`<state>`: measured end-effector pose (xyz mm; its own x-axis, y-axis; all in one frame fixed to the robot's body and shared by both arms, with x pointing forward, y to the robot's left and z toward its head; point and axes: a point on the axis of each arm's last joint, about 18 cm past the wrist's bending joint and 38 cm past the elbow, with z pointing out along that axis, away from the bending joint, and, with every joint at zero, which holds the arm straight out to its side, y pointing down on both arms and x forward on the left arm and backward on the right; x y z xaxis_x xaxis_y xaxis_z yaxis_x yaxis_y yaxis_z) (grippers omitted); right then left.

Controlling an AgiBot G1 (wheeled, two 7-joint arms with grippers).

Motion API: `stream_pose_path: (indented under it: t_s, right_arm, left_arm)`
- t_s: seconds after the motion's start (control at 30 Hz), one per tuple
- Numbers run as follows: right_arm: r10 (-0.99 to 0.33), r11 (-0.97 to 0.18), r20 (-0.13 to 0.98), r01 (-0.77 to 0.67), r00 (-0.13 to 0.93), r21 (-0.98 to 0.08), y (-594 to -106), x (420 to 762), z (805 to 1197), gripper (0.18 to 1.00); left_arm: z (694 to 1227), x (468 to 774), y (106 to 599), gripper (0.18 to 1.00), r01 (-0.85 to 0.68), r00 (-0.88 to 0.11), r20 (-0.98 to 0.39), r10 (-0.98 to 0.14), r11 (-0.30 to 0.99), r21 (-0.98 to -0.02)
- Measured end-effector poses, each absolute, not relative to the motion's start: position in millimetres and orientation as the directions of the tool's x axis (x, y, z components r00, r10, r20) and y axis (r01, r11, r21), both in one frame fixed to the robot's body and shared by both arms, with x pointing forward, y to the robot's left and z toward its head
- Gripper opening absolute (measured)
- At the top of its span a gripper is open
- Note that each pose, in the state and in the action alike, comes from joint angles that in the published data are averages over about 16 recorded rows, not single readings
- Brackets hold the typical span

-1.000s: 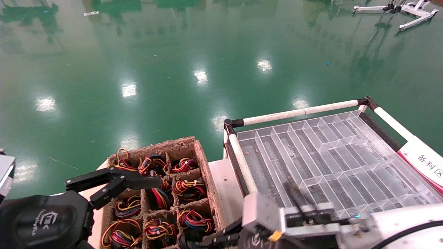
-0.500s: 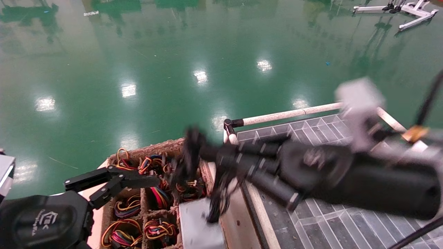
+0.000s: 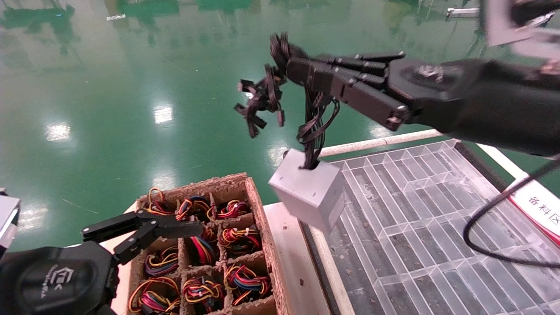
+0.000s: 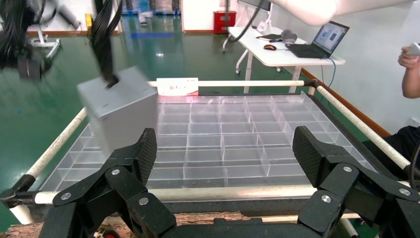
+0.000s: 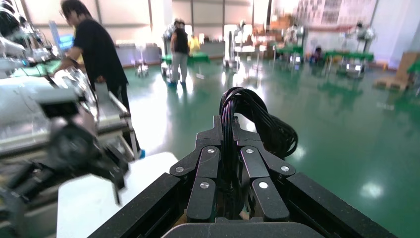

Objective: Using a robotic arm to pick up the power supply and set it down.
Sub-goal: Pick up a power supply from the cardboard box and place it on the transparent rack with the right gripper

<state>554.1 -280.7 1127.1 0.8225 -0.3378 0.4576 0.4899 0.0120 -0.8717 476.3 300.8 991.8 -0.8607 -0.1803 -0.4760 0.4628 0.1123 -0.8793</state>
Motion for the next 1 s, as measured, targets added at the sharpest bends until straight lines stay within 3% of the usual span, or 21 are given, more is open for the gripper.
stream_pose_path:
  t_s: [0.57,1.0]
  right_arm:
    - [-0.683,-0.055,0.313,0.380,0.660,-0.923,-299,677,1127,0.205]
    - [-0.786,-0.131,0.307,0.341,0.536,-0.931,-295,715,1123,0.205]
  left_arm:
    - [992,476,301,1.000,0.463,-0.861,-0.476,-0.180,0.112,-0.879]
    - [992,476,301,1.000,0.463,-0.861,-0.476,-0.180,0.112,-0.879]
